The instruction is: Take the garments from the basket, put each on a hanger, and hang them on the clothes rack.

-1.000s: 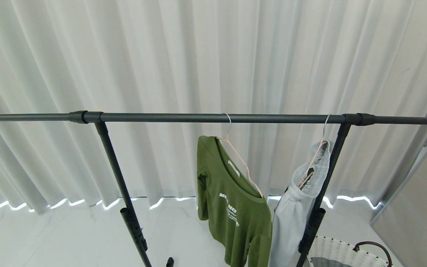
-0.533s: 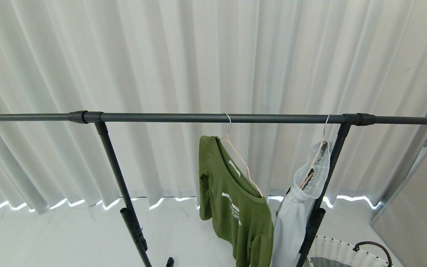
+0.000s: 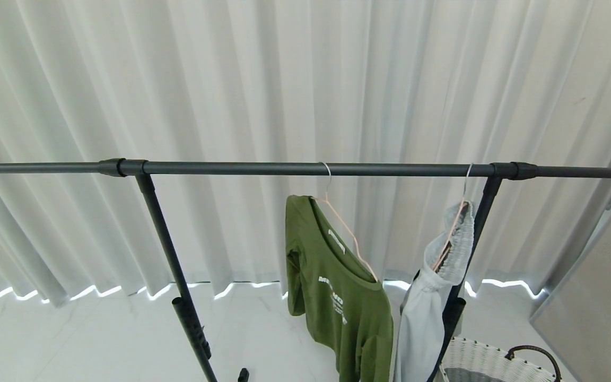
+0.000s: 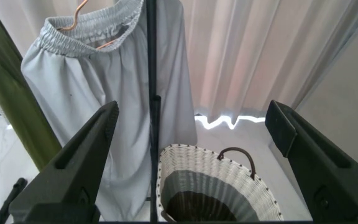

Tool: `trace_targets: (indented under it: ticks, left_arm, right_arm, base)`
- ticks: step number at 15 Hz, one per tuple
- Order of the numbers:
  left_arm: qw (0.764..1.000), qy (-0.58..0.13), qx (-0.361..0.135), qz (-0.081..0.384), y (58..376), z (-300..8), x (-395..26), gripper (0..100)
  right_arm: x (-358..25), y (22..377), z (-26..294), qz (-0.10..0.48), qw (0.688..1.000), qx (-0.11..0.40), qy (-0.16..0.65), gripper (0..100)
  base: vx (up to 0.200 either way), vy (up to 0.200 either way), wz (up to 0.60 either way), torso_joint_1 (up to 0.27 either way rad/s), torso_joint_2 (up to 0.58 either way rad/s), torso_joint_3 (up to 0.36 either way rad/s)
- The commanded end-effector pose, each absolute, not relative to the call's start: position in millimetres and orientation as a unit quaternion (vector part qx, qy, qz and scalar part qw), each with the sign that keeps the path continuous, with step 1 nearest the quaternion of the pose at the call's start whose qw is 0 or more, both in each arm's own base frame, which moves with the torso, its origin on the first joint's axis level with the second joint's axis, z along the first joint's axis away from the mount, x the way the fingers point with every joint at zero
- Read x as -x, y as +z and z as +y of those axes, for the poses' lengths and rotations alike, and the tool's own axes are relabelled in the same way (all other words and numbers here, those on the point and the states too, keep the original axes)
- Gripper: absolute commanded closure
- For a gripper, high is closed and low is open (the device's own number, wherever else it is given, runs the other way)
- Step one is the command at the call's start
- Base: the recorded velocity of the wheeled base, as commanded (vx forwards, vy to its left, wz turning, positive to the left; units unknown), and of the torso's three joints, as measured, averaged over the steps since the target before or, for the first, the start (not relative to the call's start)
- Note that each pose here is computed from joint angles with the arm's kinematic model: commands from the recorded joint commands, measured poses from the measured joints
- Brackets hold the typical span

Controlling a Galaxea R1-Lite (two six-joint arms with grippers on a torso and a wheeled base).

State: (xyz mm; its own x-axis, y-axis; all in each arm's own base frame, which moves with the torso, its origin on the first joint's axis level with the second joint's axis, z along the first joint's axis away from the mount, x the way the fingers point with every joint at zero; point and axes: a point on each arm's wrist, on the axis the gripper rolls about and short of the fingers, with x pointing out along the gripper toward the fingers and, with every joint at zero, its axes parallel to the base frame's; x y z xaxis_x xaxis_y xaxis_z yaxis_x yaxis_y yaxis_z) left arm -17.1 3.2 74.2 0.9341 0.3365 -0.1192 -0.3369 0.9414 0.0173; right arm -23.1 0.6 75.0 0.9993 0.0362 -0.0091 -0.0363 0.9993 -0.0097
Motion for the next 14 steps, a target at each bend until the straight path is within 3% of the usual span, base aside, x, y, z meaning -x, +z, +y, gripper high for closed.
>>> trace_targets:
  ticks: [1,14]
  left_arm:
    - [0.983,0.172,0.002,0.063,74.3,3.3,16.8,0]
    - [0.983,0.172,0.002,0.063,74.3,3.3,16.8,0]
  right_arm:
    - [23.1,75.1,0.6,0.005,1.000,0.005,0.018,0]
    - [22.9,74.6,0.6,0.005,1.000,0.005,0.018,0]
  base:
    - [0.000,0.000,0.00,0.000,0.00,0.000]
    - [0.000,0.000,0.00,0.000,0.00,0.000]
